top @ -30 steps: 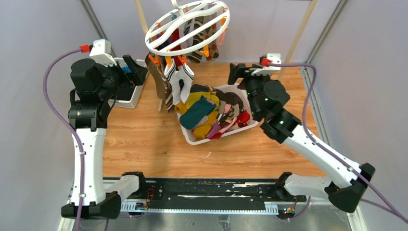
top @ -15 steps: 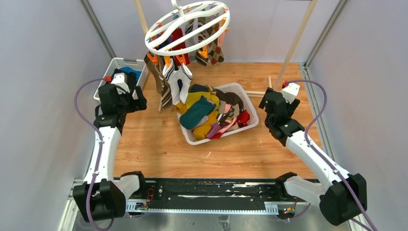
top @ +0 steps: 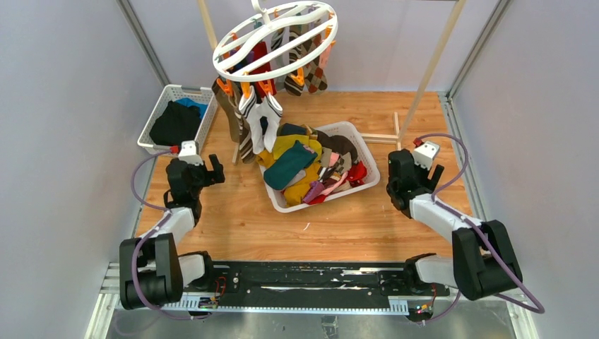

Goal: Clip the socks to the hanger
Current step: Reset both arms

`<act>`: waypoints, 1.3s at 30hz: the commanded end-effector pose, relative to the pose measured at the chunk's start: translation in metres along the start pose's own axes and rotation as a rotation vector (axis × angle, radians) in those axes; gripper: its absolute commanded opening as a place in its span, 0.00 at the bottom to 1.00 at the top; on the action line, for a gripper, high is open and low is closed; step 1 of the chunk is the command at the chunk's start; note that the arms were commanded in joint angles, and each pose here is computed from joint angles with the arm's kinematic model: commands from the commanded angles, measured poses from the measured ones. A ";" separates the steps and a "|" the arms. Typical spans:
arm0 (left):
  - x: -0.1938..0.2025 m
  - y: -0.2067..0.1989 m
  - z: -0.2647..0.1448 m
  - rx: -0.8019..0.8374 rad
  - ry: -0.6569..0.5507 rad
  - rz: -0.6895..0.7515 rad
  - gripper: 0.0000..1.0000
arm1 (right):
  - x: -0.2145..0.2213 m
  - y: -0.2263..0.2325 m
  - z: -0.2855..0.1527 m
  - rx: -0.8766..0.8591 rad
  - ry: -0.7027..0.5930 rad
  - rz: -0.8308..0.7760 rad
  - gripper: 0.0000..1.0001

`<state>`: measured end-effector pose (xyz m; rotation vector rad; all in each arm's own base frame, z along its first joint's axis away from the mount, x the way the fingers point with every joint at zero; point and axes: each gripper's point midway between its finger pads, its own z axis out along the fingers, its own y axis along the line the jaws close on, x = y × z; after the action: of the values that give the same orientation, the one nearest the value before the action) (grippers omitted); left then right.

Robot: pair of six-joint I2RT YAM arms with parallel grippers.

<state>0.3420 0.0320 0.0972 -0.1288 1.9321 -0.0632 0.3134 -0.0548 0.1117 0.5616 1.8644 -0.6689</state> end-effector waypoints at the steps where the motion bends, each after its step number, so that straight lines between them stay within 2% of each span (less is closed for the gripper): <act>1: -0.049 -0.003 0.006 0.023 -0.266 0.000 1.00 | -0.024 0.004 0.017 0.023 -0.083 -0.008 0.81; 6: -0.026 -0.006 0.011 0.035 -0.253 0.022 1.00 | -0.021 0.009 0.020 -0.040 -0.055 -0.068 0.79; 8: -0.026 -0.011 0.008 0.057 -0.291 0.034 1.00 | -0.008 0.008 0.019 -0.055 -0.009 -0.094 0.79; 11: -0.023 -0.013 0.007 0.058 -0.284 0.051 1.00 | 0.025 -0.005 0.022 -0.015 0.020 -0.074 0.79; 15: -0.017 -0.024 -0.004 0.089 -0.339 0.109 1.00 | 0.010 0.010 0.021 -0.111 -0.078 -0.116 0.76; 18: -0.015 -0.030 -0.009 0.096 -0.412 0.132 1.00 | 0.011 0.002 0.022 -0.135 -0.177 -0.030 0.82; 19: -0.016 -0.029 -0.009 0.090 -0.412 0.127 1.00 | 0.011 0.003 0.021 -0.169 -0.202 -0.038 0.80; 22: -0.008 -0.023 0.002 0.057 -0.306 0.128 1.00 | 0.015 0.031 0.012 -0.382 -0.216 -0.104 0.72; 24: -0.011 -0.024 0.006 0.049 -0.318 0.124 1.00 | 0.023 0.037 0.009 -0.429 -0.222 -0.121 0.72; 25: -0.012 -0.025 0.007 0.051 -0.323 0.123 1.00 | 0.026 0.037 0.013 -0.415 -0.223 -0.136 0.79; 27: -0.010 -0.025 0.007 0.051 -0.303 0.130 1.00 | 0.022 0.044 0.020 -0.412 -0.222 -0.144 0.84; 29: -0.010 -0.025 0.008 0.052 -0.307 0.128 1.00 | 0.025 0.043 0.023 -0.423 -0.183 -0.138 0.85; 39: -0.010 -0.026 0.008 0.056 -0.310 0.130 1.00 | 0.022 0.040 0.023 -0.413 -0.204 -0.127 0.86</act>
<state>0.3516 0.0045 0.1020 0.0182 1.6405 -0.0388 0.3404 -0.0358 0.0658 0.0998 1.8242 -0.3858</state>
